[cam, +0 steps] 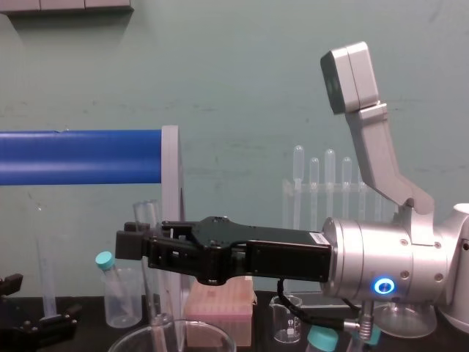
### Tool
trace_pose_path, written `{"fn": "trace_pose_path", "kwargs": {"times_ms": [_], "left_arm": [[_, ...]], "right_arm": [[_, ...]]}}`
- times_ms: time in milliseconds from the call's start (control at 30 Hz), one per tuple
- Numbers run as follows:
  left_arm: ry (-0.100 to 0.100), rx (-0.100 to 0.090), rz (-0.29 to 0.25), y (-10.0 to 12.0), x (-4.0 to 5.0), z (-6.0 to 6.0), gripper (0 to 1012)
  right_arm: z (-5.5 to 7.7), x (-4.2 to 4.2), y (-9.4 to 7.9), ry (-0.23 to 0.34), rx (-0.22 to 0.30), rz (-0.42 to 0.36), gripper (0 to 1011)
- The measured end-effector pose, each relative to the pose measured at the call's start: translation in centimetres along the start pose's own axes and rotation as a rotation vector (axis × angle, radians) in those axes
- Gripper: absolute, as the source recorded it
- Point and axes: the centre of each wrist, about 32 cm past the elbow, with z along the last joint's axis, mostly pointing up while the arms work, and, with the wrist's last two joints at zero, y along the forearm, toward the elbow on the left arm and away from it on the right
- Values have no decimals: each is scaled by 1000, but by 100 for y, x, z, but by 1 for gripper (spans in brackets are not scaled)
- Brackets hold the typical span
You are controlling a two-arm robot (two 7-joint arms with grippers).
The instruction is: Hold the test tube with one hand and immerse one end into the beaker, then return it to the test tube rack.
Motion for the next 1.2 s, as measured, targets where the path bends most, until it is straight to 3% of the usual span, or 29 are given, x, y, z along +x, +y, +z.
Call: {"fn": "trace_pose_path", "kwargs": {"times_ms": [1200], "left_arm": [[0, 0, 0, 0, 0, 0, 1000]], "right_arm": [[0, 0, 0, 0, 0, 0, 243]]}}
